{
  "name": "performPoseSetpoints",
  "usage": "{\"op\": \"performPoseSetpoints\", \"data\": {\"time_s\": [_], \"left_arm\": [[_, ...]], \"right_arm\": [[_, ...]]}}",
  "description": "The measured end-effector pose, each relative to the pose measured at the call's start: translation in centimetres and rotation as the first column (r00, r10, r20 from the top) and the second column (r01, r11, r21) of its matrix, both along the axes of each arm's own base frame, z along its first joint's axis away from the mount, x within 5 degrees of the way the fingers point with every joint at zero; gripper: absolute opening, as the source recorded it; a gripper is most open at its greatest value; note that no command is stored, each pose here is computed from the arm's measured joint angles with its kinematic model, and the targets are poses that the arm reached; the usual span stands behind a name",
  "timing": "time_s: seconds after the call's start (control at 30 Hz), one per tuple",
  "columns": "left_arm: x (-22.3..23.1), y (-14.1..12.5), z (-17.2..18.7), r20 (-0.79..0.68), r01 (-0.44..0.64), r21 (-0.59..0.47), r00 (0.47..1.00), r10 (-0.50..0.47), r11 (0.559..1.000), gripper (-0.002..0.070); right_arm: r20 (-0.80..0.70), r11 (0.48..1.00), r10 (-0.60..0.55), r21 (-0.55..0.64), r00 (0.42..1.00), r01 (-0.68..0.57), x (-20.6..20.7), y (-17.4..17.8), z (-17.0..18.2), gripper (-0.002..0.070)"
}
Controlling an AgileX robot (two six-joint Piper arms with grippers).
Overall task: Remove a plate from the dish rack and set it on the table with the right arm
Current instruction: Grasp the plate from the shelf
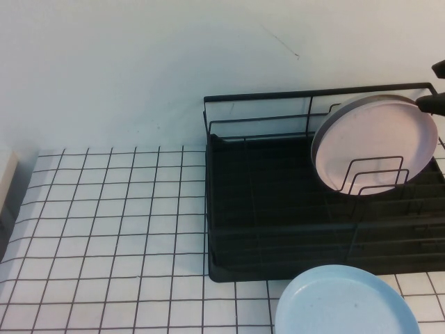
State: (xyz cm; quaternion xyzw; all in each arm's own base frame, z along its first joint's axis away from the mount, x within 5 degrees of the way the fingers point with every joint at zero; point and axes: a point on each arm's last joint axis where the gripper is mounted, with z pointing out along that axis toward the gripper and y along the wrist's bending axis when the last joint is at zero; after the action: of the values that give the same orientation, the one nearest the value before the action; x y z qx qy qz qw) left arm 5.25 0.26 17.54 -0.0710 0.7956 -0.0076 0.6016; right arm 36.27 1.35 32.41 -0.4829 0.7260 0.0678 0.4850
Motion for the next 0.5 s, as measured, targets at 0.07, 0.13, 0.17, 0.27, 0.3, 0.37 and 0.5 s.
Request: {"op": "performPoseSetpoints", "data": {"time_s": [0.07,0.13,0.17,0.27,0.3,0.37,0.5], "left_arm": [[0.0,0.0,0.0,0.0,0.0,0.0,1.0,0.0,1.0,-0.0004],[0.0,0.0,0.0,0.0,0.0,0.0,1.0,0.0,1.0,-0.0004],[0.0,0.0,0.0,0.0,0.0,0.0,1.0,0.0,1.0,-0.0004],[0.0,0.0,0.0,0.0,0.0,0.0,1.0,0.0,1.0,-0.0004],[0.0,0.0,0.0,0.0,0.0,0.0,1.0,0.0,1.0,-0.0004],[0.0,0.0,0.0,0.0,0.0,0.0,1.0,0.0,1.0,-0.0004],[0.0,0.0,0.0,0.0,0.0,0.0,1.0,0.0,1.0,-0.0004]], "right_arm": [[0.011,0.998,0.031,-0.049,0.999,-0.031,0.6,-0.1,-0.7,0.0467],[0.023,0.994,0.048,-0.098,0.999,-0.045,0.9,-0.3,-1.2,0.0465],[0.025,0.992,0.049,-0.115,0.998,-0.045,1.0,-0.4,-1.4,0.0463],[0.036,0.988,0.039,-0.154,0.999,-0.033,1.4,-0.7,-1.9,0.0447],[0.036,0.987,0.032,-0.157,0.999,-0.026,1.6,-0.8,-2.2,0.044],[0.034,0.987,0.024,-0.16,0.999,-0.018,1.9,-0.9,-2.5,0.0427],[0.023,0.986,0.026,-0.163,0.999,-0.022,2.2,-0.8,-3.1,0.0407]]}}
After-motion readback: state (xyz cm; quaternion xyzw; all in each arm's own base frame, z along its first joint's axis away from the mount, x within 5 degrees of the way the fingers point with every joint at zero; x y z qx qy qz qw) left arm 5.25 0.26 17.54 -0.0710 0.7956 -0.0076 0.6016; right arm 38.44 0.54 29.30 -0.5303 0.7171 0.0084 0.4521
